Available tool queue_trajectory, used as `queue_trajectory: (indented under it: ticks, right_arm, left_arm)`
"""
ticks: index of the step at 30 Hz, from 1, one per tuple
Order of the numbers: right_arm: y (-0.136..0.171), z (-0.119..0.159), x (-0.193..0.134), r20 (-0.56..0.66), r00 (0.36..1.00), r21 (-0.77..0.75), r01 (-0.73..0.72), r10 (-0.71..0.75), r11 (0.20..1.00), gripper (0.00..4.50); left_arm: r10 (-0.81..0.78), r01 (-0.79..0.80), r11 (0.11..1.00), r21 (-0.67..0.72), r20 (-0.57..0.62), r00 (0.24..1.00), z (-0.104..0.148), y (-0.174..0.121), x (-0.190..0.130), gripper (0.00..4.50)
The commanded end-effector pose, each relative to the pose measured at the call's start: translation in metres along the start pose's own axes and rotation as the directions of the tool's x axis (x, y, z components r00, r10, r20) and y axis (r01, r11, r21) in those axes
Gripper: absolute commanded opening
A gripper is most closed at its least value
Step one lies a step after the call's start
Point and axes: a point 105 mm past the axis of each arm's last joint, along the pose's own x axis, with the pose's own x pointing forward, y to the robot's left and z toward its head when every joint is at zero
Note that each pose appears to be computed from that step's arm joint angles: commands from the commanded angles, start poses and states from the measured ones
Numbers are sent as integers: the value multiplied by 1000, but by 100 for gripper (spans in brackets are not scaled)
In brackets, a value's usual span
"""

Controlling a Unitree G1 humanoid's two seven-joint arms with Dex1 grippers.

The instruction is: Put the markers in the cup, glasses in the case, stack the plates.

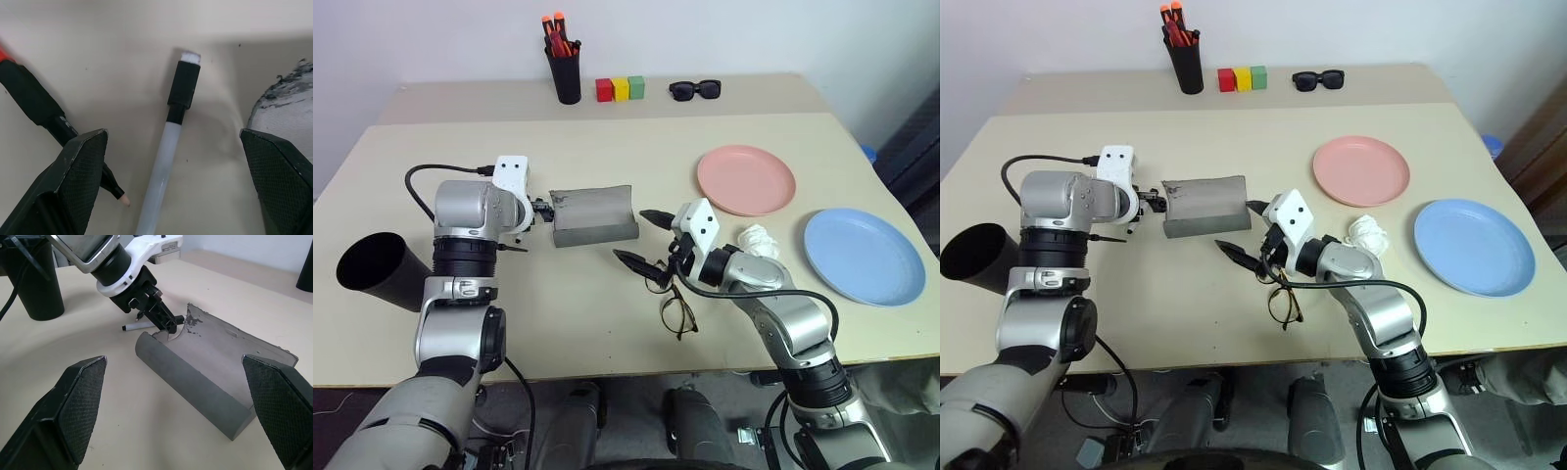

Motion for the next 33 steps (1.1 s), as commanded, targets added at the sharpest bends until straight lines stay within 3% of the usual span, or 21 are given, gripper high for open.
queue_trajectory:
  ticks: [1,6,7,13,16,20,24,27,30,33]
  right_arm:
    - [5,13,0,51,999,-30,-11,13,999,450]
    - [5,13,1,51,999,-32,-17,18,999,450]
    - [5,13,2,51,999,-32,-18,19,999,450]
    - [4,15,4,55,998,-41,-27,29,999,450]
    - [3,19,5,63,997,-48,-31,34,998,450]
    - [1,24,7,85,996,-53,-30,35,998,450]
    - [-3,32,9,119,992,-41,-36,41,998,450]
    - [-8,39,11,151,987,-25,-44,47,999,450]
    - [-11,47,14,180,982,-12,-64,65,998,450]
    - [-9,55,17,214,971,3,-112,109,994,450]
  left_arm:
    - [24,-24,1000,-5,-5,1000,1,6,-1,275]
    - [37,-37,999,-13,-3,999,-1,9,-1,20]
    - [39,-39,999,-16,4,999,0,9,-2,8]
    - [74,-50,993,-104,246,966,33,15,-13,8]
    - [151,-76,986,-149,593,791,77,24,-47,8]
    - [223,-76,974,-213,856,467,102,35,-114,8]
    - [375,-142,926,-349,892,254,90,66,-162,8]
    - [473,-249,867,-431,870,141,69,87,-191,8]
    - [521,-349,810,-472,851,60,45,95,-213,8]
    - [602,-394,747,-536,797,56,16,104,-216,8]
